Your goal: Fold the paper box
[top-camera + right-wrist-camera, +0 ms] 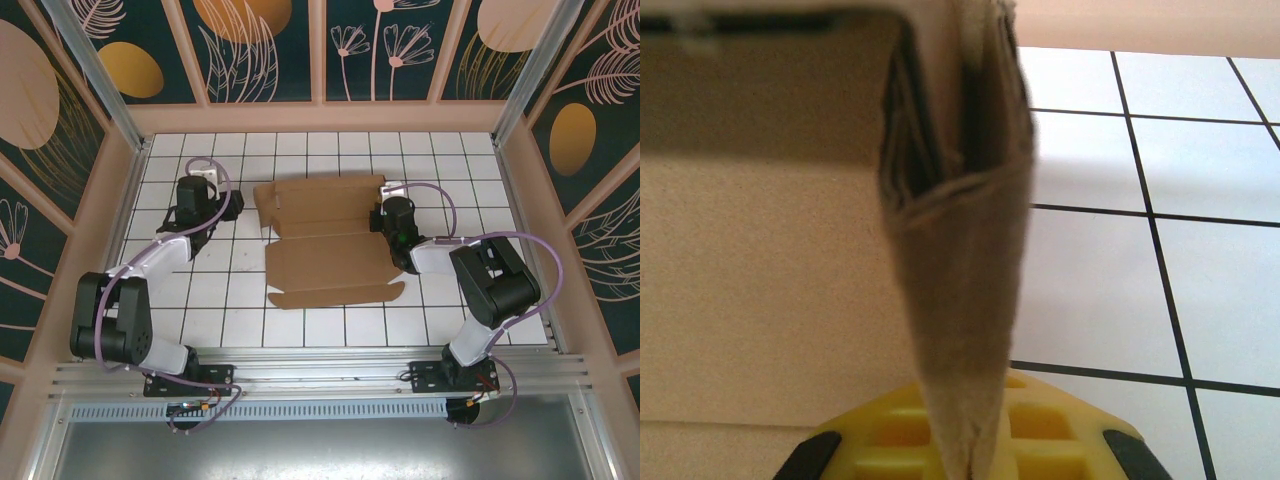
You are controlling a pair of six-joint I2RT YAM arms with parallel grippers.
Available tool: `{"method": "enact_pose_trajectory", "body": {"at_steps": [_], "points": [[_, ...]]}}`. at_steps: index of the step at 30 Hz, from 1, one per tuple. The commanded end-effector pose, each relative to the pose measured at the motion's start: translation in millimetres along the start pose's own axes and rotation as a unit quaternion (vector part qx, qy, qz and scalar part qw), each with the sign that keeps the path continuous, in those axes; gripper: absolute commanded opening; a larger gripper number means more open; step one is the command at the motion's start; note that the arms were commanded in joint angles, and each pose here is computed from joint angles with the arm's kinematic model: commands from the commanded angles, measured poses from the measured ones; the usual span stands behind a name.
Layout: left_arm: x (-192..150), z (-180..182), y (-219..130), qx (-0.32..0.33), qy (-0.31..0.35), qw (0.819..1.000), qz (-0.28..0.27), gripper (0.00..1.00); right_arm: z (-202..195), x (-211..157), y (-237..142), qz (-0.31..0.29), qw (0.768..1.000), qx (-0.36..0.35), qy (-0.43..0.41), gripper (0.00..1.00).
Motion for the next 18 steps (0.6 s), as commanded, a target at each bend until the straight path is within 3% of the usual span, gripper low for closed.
{"method": "enact_pose_trajectory", "body": {"at_steps": [1, 6, 18], "points": [[-5.8, 7.1, -1.7, 0.029, 0.076, 0.997, 0.009, 0.44, 1.9, 1.4, -0.1, 0.011, 1.000, 0.011, 0.002, 0.00], [-9.8, -8.4, 0.4, -0.060, 0.090, 0.994, 0.013, 0.43, 3.0, 2.1, 0.0, 0.011, 1.000, 0.014, 0.003, 0.00], [-14.9, -30.1, 5.8, -0.143, 0.122, 0.982, 0.019, 0.42, 2.9, 6.4, -2.4, 0.006, 1.000, 0.015, 0.006, 0.00]]}}
Point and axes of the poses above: each hand's point on the last joint's axis, 136 mm out from that joint toward the fingers, its own y axis out along the fingers, its own z axis along the line the jaws close on, x = y × z, the point moved 8 cm from there along -y, back along the fingers, and after that the axes turned 4 degrees about y, right-handed, at the moved point
